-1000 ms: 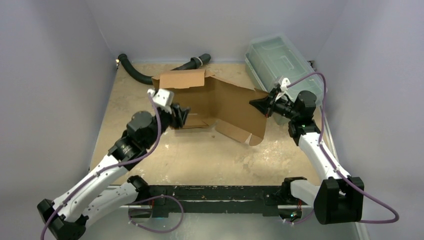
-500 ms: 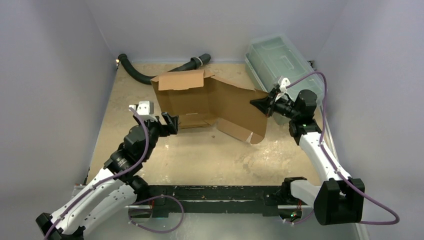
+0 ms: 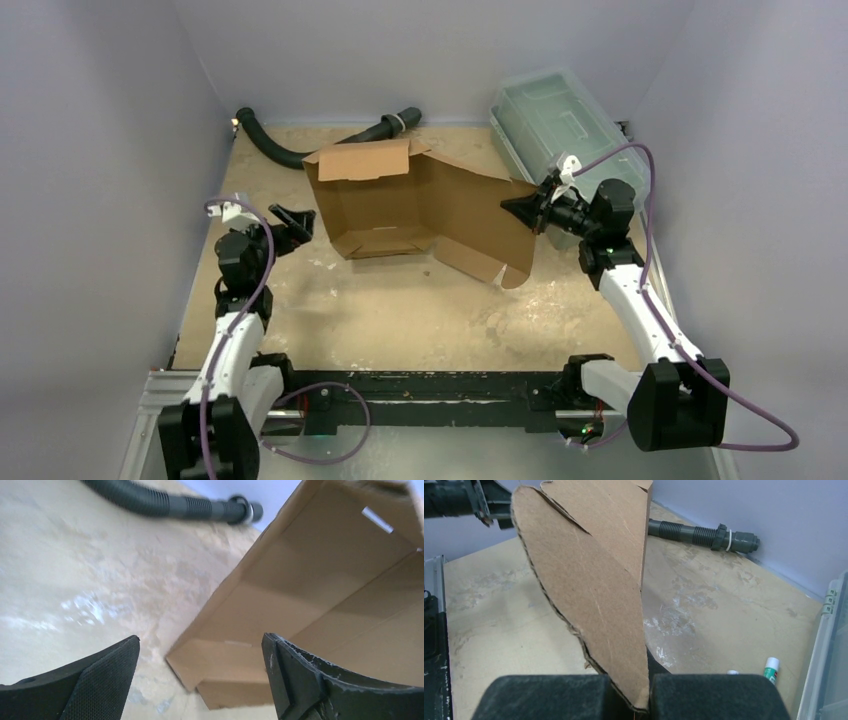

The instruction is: Fold the paper box

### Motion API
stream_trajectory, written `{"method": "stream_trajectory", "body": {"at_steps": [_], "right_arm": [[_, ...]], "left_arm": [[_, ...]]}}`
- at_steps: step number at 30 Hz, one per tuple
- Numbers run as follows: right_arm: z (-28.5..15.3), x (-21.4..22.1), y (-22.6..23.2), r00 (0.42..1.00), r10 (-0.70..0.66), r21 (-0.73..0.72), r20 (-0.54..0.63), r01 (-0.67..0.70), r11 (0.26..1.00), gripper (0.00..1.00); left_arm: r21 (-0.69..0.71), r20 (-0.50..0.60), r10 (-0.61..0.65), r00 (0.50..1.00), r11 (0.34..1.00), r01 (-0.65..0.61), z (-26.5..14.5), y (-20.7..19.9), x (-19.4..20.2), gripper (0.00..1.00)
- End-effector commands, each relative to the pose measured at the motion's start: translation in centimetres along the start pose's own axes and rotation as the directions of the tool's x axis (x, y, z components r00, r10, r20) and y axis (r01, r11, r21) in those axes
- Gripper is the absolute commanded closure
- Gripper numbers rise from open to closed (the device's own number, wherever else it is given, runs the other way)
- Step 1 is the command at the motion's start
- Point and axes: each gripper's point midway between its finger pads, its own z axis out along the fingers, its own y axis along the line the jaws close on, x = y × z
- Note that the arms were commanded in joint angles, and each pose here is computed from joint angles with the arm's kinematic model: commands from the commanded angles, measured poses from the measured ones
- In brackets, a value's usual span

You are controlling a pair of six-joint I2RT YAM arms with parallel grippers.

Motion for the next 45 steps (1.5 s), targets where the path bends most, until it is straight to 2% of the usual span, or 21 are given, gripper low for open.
{"method": "stream_trajectory", "body": {"at_steps": [1,3,6,9,16,17,18,22,27,32,35,38,42,45], "right_arm": [[0.0,-2.5,0.1,0.997,-0.058,-0.014,0.041,0.059,0.998,1.00],[0.0,-2.5,0.1,0.998,-0.056,-0.019,0.040,0.057,0.998,1.00],[0.2,-2.2,0.1,0.998,-0.042,-0.028,0.035,0.043,0.999,1.00],[0.1,-2.3,0.2,0.998,-0.042,-0.029,0.037,0.043,0.999,1.00],[0.1,-2.4,0.2,0.998,-0.045,-0.027,0.039,0.046,0.999,1.00],[0.1,-2.3,0.2,0.998,-0.042,-0.028,0.037,0.044,0.999,1.00],[0.1,-2.3,0.2,0.998,-0.041,-0.031,0.037,0.042,0.999,1.00],[0.1,-2.3,0.3,0.998,-0.042,-0.036,0.038,0.043,0.998,1.00],[0.1,-2.3,0.3,0.998,-0.040,-0.038,0.039,0.042,0.998,1.00],[0.1,-2.2,0.3,0.999,-0.037,-0.041,0.037,0.039,0.998,1.00],[0.2,-2.3,0.4,0.999,-0.039,-0.043,0.039,0.040,0.998,1.00],[0.1,-2.3,0.4,0.998,-0.039,-0.046,0.039,0.041,0.998,1.00],[0.2,-2.2,0.5,0.999,-0.039,-0.053,0.039,0.041,0.998,1.00],[0.1,-2.4,0.7,0.998,-0.043,-0.062,0.042,0.045,0.997,1.00]], "left_arm": [[0.336,-0.013,-0.047,0.999,0.941,0.048,-0.4,-5.1,-0.6,0.09],[0.309,-0.003,-0.044,0.999,0.950,0.043,0.2,-4.4,-0.7,0.14],[0.336,0.015,-0.035,0.999,0.941,0.027,1.4,-4.6,-1.2,0.30],[0.370,0.004,-0.026,1.000,0.929,0.023,2.6,-4.5,-0.8,0.33],[0.350,0.032,-0.036,0.999,0.937,0.023,4.2,-3.5,-0.7,0.38],[0.342,0.034,-0.038,0.999,0.939,0.024,4.4,-3.3,-0.7,0.41],[0.333,0.030,-0.040,0.999,0.943,0.028,4.6,-3.2,-0.7,0.48],[0.319,0.010,-0.050,0.999,0.947,0.045,5.3,-3.0,-0.7,0.58],[0.294,0.003,-0.008,1.000,0.956,0.007,6.1,-3.2,-0.2,0.57],[0.286,0.043,0.084,0.996,0.954,-0.093,6.5,-3.6,-0.4,0.55],[0.258,0.023,0.129,0.991,0.957,-0.130,7.4,-3.3,0.0,0.58],[0.247,0.009,0.135,0.991,0.960,-0.133,7.9,-3.2,0.5,0.69],[0.240,0.015,0.161,0.987,0.958,-0.160,8.0,-3.7,1.0,0.95],[0.236,0.020,0.188,0.982,0.954,-0.187,7.7,-4.3,1.4,1.00]]}}
